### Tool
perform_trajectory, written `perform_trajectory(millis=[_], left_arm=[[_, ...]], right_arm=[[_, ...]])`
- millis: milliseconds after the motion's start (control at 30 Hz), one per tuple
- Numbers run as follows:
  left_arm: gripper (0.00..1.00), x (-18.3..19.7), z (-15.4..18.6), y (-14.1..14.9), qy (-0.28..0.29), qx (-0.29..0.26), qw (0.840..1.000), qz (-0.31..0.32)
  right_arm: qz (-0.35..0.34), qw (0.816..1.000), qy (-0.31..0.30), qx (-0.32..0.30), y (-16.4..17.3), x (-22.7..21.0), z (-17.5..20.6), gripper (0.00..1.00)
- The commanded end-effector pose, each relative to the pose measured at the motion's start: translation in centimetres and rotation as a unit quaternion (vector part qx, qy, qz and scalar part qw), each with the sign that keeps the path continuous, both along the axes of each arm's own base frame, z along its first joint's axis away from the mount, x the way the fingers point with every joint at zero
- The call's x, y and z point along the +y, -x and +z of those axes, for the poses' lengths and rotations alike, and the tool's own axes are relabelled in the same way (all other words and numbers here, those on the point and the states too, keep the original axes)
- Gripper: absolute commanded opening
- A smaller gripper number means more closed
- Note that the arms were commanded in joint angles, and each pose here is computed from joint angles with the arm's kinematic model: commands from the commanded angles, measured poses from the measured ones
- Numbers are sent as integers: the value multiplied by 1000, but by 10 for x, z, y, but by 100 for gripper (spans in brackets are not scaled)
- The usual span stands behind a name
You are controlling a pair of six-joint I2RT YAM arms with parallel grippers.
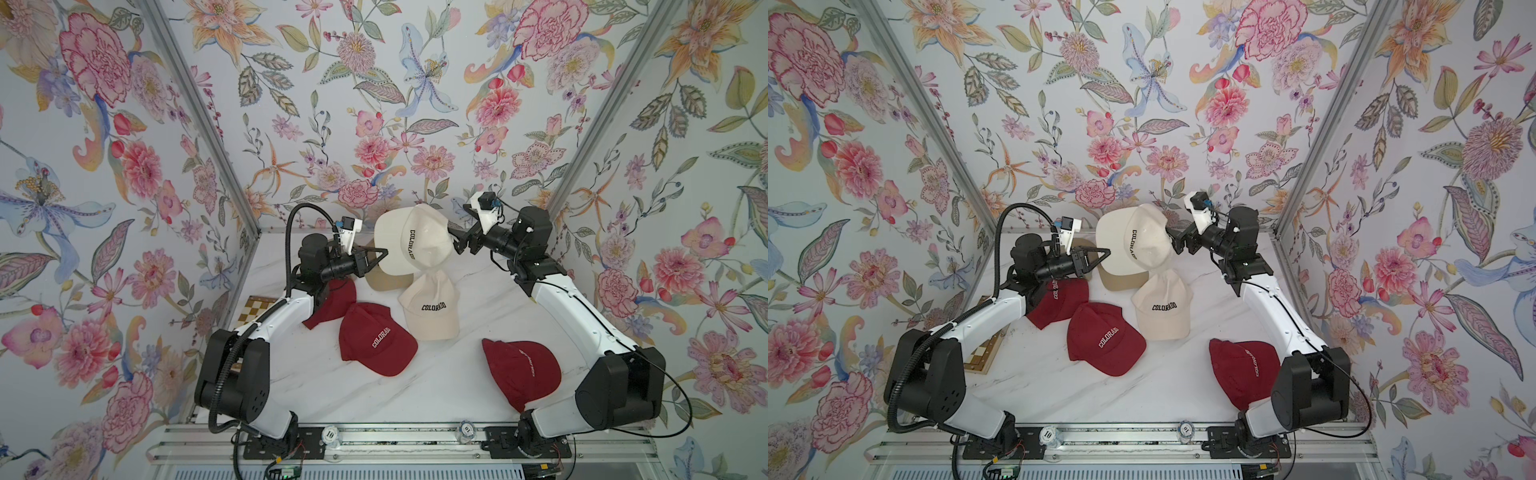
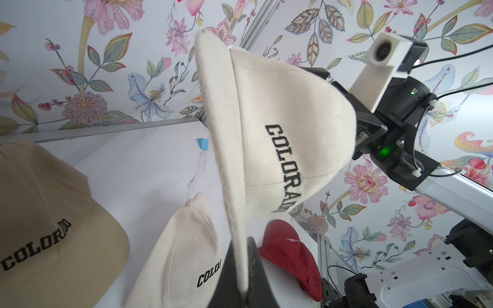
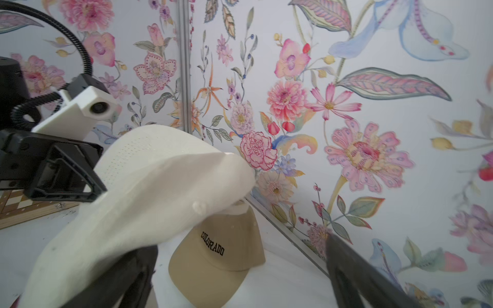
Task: Stack the baseball caps by color
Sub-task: Pick up the baseball cap from the center of the board.
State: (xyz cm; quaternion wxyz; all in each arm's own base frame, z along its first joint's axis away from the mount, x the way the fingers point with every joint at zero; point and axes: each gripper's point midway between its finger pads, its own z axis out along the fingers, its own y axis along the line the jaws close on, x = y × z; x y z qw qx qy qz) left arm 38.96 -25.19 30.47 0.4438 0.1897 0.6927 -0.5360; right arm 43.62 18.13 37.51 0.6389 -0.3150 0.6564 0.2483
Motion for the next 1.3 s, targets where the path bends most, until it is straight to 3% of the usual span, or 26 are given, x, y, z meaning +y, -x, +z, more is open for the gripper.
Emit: perform_trajectory(millis=[0,167,400,600,867,1267], left_arm=[[0,6,38,-1,3,-61,998,12],[0,7,36,-3,-20,-62,998,12],[0,6,37,-1,-20,-63,998,4],[0,9,42,3,-13,-67,998,9],[0,11,45,9,-17,-75,997,14],[0,12,23,8,-24,-53,998,19]], right_arm=[[1,989,-86,119,-3,-30,-10,99],[76,968,-165,171,20,-46,-9,99],[156,940,-202,226,31,-25,-19,99],[178,918,-220,278,22,-2,-40,99],[189,903,-219,318,35,19,-64,99],[244,889,-259,288,53,26,-36,99]])
